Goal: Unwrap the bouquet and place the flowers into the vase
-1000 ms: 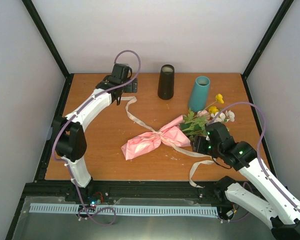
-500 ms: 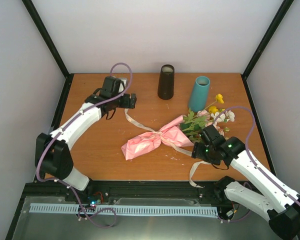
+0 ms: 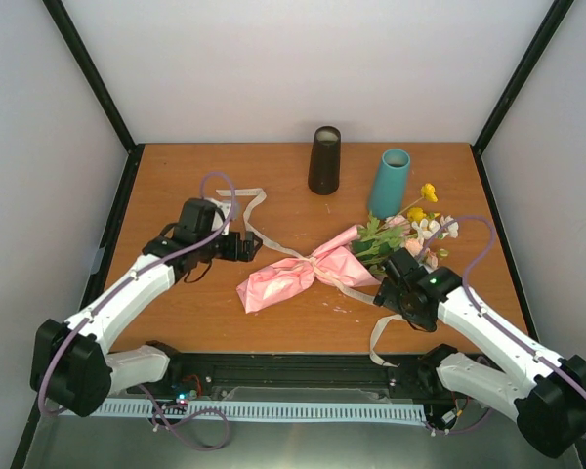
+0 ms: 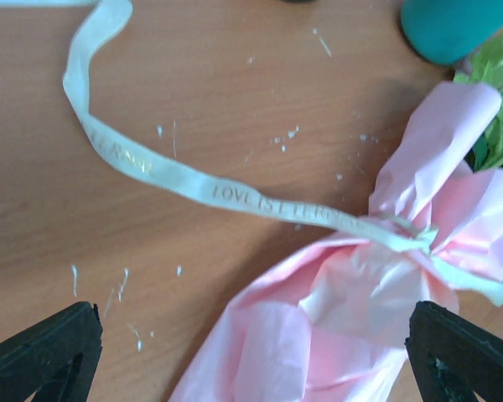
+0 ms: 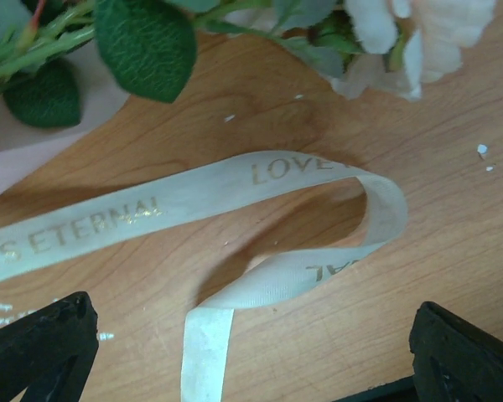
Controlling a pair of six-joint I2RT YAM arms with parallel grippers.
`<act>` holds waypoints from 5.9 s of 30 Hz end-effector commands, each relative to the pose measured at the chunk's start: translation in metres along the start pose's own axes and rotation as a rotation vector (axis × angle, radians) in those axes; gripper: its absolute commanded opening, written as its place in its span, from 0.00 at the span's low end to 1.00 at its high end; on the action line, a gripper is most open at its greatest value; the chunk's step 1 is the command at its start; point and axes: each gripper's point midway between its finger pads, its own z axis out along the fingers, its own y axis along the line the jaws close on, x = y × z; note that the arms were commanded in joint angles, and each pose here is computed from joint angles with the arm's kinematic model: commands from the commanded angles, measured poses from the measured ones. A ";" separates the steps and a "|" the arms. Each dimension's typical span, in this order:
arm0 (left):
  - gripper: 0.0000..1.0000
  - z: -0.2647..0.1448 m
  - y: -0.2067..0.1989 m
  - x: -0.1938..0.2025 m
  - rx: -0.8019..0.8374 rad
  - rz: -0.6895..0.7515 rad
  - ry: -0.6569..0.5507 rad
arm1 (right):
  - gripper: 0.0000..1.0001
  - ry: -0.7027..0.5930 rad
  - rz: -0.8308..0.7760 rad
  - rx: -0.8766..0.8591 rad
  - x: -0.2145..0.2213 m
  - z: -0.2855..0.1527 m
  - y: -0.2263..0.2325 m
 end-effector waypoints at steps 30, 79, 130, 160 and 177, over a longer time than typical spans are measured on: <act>0.99 -0.013 -0.009 0.037 0.037 0.007 -0.040 | 0.82 -0.002 0.621 0.075 -0.017 0.061 -0.010; 0.97 -0.052 -0.066 0.011 0.318 0.176 -0.219 | 0.03 -0.174 -0.114 -0.609 -0.064 -0.062 0.102; 0.84 -0.032 -0.203 -0.024 0.910 0.585 -0.341 | 0.03 -0.464 -0.706 -0.999 -0.054 -0.223 0.271; 0.00 0.011 -0.135 -0.134 0.440 0.447 -0.400 | 0.97 -0.569 -0.502 -0.718 -0.082 -0.208 0.196; 0.04 0.164 -0.002 -0.157 0.211 0.113 -0.143 | 0.91 -0.452 -0.598 -0.687 -0.063 -0.174 0.205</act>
